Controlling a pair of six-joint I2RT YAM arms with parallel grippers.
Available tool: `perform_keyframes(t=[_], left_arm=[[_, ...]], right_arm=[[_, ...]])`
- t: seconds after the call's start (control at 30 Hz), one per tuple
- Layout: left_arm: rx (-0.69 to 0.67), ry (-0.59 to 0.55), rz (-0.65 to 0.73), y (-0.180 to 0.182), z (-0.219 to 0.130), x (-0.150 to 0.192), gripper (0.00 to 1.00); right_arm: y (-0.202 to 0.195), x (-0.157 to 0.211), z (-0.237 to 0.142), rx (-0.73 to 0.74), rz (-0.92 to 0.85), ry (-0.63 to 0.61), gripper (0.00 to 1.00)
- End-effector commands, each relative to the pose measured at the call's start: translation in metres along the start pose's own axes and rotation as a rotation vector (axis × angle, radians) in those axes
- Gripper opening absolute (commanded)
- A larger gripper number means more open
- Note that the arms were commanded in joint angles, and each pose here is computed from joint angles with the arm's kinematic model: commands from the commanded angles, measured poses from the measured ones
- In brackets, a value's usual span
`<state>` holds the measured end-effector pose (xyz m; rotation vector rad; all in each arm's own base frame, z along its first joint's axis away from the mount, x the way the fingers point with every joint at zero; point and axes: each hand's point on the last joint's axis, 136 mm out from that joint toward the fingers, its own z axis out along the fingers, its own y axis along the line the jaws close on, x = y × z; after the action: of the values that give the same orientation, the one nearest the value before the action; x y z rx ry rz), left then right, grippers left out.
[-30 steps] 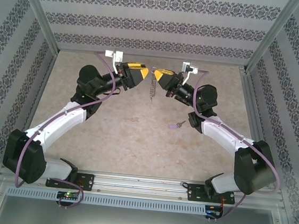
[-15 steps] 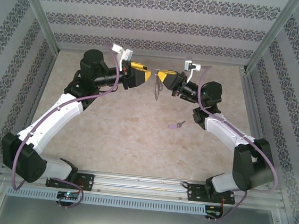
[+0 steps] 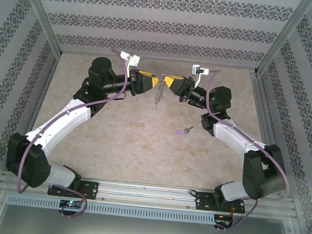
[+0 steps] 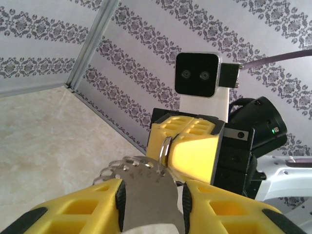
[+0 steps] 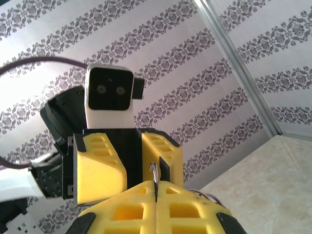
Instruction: Put the keys on the keyring
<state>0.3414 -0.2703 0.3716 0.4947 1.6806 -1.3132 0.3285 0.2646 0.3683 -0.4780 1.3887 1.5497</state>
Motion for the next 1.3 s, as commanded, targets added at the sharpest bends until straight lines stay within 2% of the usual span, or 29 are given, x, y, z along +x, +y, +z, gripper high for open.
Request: perform_keyframes(t=[0.0, 0.1, 0.27, 0.5, 1.27], left_arm=[[0.049, -0.150, -0.031, -0.009, -0.004, -0.027, 0.36], [0.080, -0.215, -0.062, -0.009, -0.005, -0.032, 0.35], [0.124, -0.259, -0.079, -0.012, -0.005, -0.036, 0.35], [0.141, -0.257, -0.093, -0.011, 0.001, -0.033, 0.35], [0.175, -0.213, -0.103, -0.014, 0.020, -0.021, 0.36]], right_arm=[[0.010, -0.014, -0.002, -0.007, -0.036, -0.084, 0.00], [0.011, -0.016, 0.000, 0.004, -0.038, -0.112, 0.00], [0.009, -0.018, 0.000, 0.025, -0.038, -0.147, 0.00], [0.006, -0.020, 0.002, 0.032, -0.023, -0.175, 0.00], [0.003, -0.012, 0.011, 0.012, 0.000, -0.158, 0.00]])
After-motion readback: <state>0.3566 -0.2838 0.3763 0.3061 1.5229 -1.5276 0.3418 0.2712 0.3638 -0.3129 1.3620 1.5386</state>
